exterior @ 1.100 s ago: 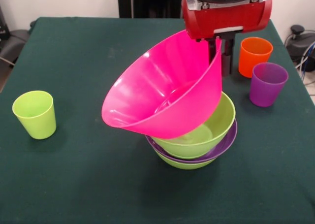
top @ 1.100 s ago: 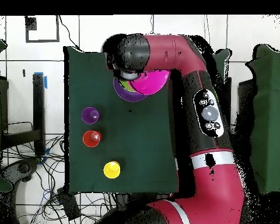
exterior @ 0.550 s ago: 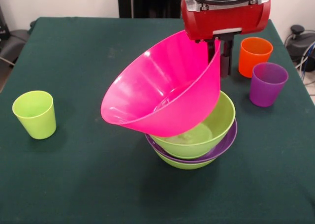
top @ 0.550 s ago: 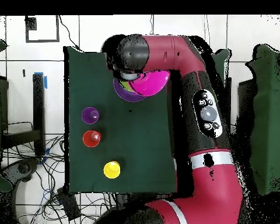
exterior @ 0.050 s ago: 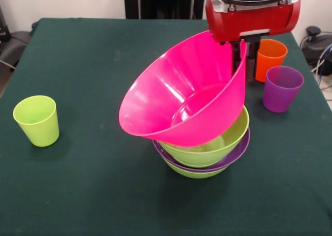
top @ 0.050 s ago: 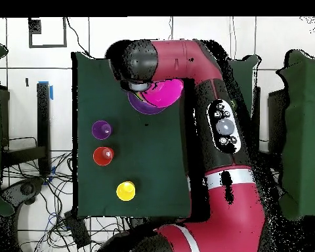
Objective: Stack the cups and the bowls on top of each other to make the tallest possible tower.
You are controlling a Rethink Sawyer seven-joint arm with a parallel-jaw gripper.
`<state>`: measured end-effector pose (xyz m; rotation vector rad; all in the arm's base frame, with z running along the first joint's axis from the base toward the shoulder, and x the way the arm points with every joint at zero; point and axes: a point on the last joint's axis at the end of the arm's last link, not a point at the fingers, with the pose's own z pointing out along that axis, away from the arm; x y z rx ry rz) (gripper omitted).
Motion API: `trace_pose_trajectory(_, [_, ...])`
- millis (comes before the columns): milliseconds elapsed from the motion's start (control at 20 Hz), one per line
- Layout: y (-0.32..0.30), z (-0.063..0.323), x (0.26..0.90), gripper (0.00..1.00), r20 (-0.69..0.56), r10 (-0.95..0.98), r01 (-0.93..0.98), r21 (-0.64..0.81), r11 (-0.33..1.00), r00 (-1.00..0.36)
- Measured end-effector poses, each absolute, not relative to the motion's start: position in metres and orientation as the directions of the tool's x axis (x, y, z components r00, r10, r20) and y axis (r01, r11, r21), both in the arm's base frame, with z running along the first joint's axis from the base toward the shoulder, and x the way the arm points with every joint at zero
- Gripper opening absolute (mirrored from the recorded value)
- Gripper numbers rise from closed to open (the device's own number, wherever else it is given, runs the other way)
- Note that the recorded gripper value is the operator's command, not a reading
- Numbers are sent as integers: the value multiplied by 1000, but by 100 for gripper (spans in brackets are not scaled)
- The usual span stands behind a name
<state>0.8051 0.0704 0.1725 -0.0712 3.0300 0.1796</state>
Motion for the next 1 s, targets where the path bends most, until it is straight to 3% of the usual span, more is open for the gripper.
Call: trace_pose_trajectory(1000, [64,167,800,0,-93,-38,-45,80,996,-995])
